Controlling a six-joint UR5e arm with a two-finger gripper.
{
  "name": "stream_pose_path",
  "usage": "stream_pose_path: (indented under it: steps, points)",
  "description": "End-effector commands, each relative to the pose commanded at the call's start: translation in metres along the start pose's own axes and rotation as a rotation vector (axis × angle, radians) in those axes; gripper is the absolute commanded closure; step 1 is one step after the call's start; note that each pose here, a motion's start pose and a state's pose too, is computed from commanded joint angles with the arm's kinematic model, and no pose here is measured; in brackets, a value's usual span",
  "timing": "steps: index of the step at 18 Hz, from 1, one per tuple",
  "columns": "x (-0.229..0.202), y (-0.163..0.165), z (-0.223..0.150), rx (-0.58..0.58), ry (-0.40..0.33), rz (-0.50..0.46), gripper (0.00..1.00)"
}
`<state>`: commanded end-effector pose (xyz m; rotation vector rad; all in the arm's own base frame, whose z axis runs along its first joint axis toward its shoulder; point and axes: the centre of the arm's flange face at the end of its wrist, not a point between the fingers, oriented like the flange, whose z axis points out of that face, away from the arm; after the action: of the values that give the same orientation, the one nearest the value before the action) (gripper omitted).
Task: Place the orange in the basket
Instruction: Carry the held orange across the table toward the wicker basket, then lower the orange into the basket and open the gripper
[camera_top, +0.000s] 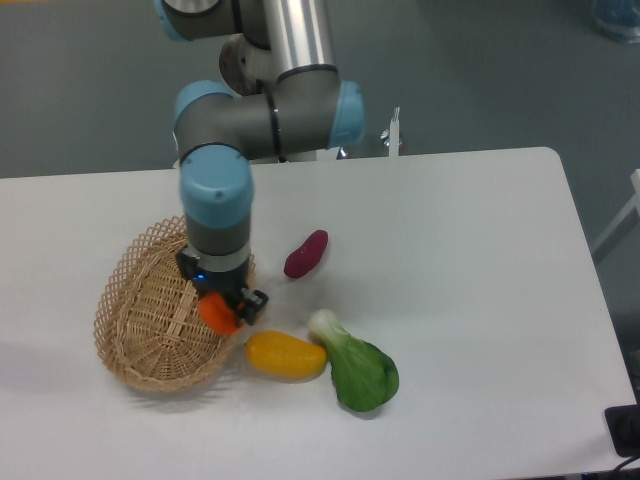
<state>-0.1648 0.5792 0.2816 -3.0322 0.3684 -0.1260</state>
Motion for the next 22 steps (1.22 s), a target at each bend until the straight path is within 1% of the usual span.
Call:
stream_pose_path:
  steps: [1, 2, 4, 5, 6, 7, 11, 14, 17, 19, 22]
  points:
    - [0.007, 0.001, 0.007, -0.011, 0.008, 0.006, 0.67]
    - [0.01, 0.001, 0.01, -0.015, 0.008, 0.01, 0.59]
    - [0.011, 0.002, 0.013, -0.021, 0.009, 0.013, 0.46]
    - [0.011, 0.002, 0.015, -0.025, 0.012, 0.013, 0.32]
    - [0.011, 0.002, 0.017, -0.029, 0.013, 0.012, 0.14]
    - [0.01, 0.002, 0.017, -0.031, 0.008, 0.011, 0.0]
    - [0.013, 0.002, 0.013, -0.032, 0.005, 0.014, 0.0]
    - [0.003, 0.002, 0.01, -0.029, 0.0, 0.006, 0.0]
    - [-0.032, 0.023, -0.001, -0.013, -0.016, -0.053, 0.0]
    - [-0.062, 0.043, -0.01, -0.002, -0.029, -0.103, 0.0]
    - [-0.102, 0.069, -0.026, 0.015, -0.053, -0.125, 0.0]
